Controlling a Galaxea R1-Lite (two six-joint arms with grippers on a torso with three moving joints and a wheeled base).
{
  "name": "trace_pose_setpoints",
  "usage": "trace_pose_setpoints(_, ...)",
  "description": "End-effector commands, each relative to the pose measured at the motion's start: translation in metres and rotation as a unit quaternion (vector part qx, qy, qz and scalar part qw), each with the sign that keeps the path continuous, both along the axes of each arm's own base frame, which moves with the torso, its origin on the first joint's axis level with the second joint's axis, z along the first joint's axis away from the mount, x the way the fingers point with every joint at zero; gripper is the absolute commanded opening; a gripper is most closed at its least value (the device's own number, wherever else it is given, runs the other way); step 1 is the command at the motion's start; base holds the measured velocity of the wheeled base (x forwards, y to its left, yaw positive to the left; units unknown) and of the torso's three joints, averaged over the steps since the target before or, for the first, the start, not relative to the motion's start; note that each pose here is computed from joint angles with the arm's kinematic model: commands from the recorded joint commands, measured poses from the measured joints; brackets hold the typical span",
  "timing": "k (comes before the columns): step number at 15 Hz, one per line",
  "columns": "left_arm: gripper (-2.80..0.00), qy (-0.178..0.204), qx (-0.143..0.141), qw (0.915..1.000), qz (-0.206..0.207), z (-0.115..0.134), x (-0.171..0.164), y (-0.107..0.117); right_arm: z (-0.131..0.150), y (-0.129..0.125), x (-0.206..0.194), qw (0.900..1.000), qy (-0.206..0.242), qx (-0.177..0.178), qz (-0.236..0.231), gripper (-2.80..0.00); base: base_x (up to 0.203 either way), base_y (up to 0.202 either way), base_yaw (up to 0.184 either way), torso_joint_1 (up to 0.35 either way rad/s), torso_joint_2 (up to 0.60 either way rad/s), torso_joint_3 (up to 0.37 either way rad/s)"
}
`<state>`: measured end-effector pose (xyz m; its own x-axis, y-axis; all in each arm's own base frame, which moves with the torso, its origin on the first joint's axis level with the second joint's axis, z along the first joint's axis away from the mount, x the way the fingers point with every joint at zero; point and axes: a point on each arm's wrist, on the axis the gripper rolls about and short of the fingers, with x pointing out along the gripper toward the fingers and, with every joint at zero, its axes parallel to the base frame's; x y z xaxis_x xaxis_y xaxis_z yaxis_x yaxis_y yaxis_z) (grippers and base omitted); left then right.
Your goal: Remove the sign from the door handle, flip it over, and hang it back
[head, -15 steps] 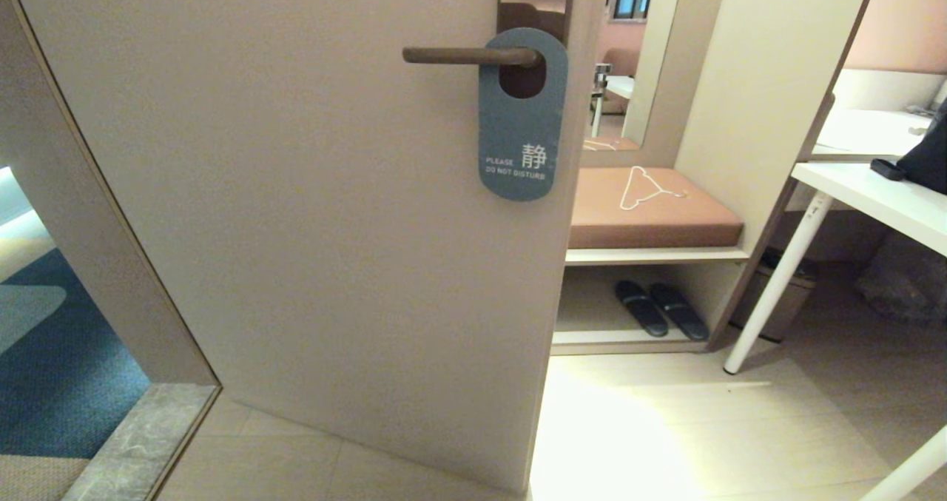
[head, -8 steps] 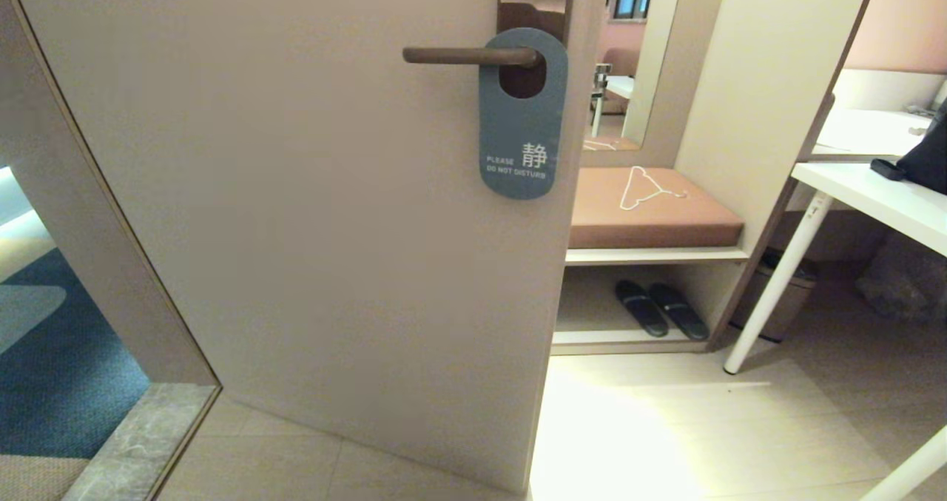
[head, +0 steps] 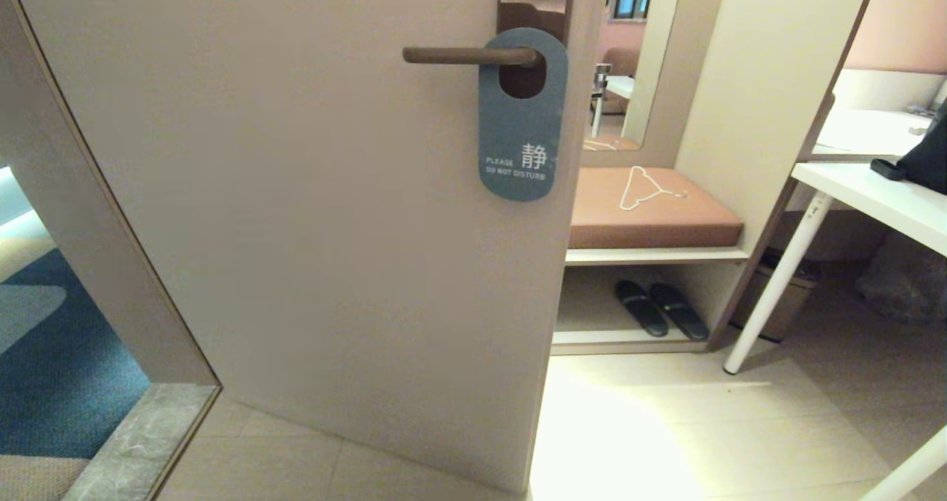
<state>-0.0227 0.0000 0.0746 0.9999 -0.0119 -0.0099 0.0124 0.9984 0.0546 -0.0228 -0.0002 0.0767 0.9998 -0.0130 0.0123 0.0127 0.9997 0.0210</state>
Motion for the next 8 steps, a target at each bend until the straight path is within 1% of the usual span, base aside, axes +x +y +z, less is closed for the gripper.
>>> trace_pose_setpoints(1,-2.8,0.001,0.0,1.0,0.0,0.0,0.0001,0.0,0.0,-0.0001,0.0,1.0,0.0,0.004,-0.001,-2.8,0.0,0.0,0.0,0.0,0.0,0.0)
trace_pose_setpoints(8,-2.8,0.0,0.0,1.0,0.0,0.0,0.0001,0.0,-0.0001,-0.0001,0.0,1.0,0.001,0.006,-0.003,-2.8,0.0,0.0,0.0,0.0,0.0,0.0)
